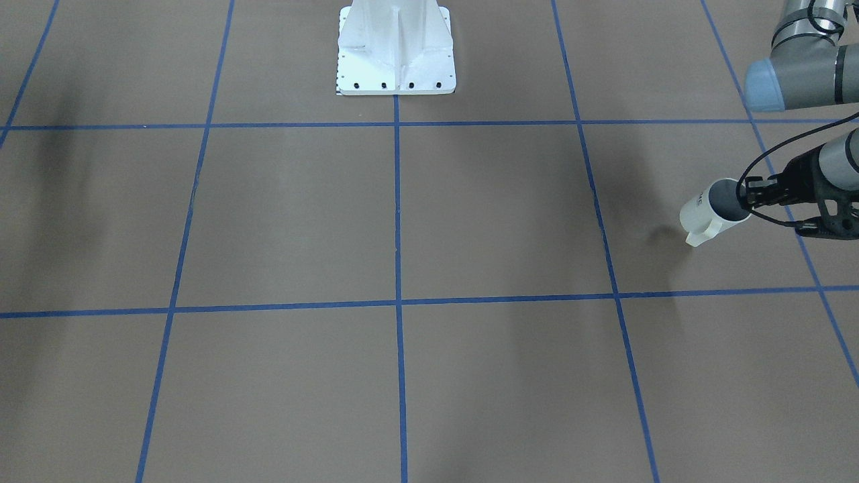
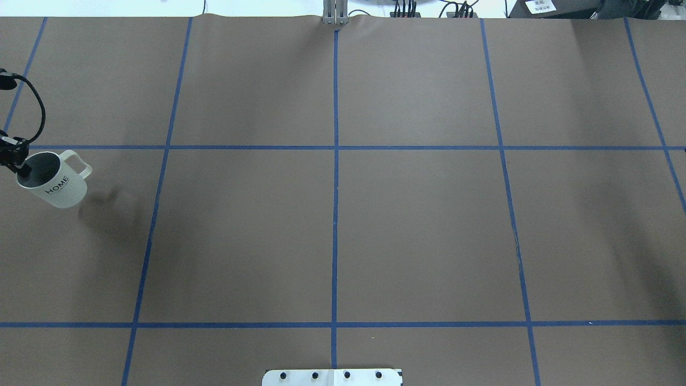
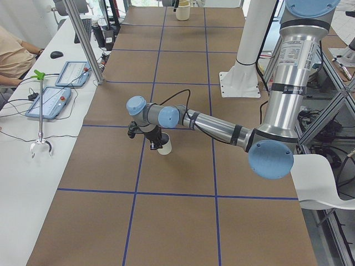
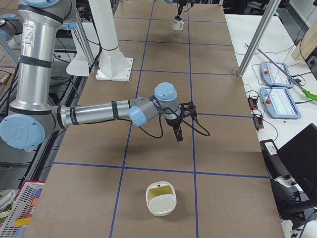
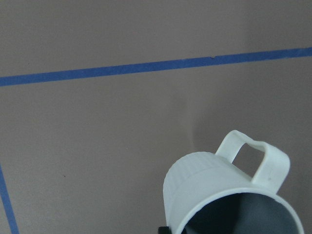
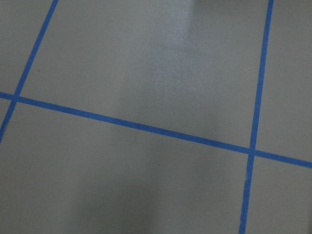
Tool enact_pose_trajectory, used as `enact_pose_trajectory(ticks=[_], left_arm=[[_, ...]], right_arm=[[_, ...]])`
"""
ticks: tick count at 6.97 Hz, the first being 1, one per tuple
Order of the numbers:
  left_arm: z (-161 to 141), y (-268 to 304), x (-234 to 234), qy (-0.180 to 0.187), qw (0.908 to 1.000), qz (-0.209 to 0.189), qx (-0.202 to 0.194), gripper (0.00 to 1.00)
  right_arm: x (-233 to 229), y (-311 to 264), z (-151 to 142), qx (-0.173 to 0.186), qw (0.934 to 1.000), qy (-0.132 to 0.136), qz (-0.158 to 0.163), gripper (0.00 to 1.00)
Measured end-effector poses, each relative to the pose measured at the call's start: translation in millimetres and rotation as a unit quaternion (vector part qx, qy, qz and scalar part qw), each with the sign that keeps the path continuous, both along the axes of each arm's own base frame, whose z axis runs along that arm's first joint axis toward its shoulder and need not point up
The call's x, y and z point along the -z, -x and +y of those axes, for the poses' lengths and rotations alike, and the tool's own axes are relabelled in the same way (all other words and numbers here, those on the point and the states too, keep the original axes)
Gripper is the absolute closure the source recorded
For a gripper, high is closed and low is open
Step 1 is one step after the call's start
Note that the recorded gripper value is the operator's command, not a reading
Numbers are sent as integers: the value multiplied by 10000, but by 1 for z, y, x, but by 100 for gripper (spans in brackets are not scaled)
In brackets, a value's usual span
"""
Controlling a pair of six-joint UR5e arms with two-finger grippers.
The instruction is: Left arm hands cup to right arm to dump lemon
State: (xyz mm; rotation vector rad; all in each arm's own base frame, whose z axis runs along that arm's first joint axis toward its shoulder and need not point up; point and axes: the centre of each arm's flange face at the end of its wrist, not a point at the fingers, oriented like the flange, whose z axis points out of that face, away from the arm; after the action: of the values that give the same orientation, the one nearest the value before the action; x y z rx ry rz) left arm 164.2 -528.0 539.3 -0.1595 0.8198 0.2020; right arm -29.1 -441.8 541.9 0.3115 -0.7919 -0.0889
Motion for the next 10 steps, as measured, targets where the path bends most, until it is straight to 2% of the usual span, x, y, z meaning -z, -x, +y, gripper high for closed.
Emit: enact_pose_trajectory(ticks=[1,2,3,6,8,10], left_arm=[[5,-15,-3,7,9999,-38,-142,79],[10,-26,-5,4,9997,-95,-247,32],[12,-31,-5,-11,9995,-115,-291,0],[15,-21,34,-362,9991,32,-207,0],[14,26,58,-609,9979,113,177,0],[23,74,56,-826,9958,133,374,0]], right_arm=[[0,-4,2,10,9999,50,-122,0],[1,-5,2,9,9998,72,-173,0],[1,-5,2,7,9998,82,-198,0],[5,-5,1,-9,9997,72,-229,0],[4,-7,2,-18,9997,75,-225,0],[-8,-16,6,10,9996,237,-146,0]])
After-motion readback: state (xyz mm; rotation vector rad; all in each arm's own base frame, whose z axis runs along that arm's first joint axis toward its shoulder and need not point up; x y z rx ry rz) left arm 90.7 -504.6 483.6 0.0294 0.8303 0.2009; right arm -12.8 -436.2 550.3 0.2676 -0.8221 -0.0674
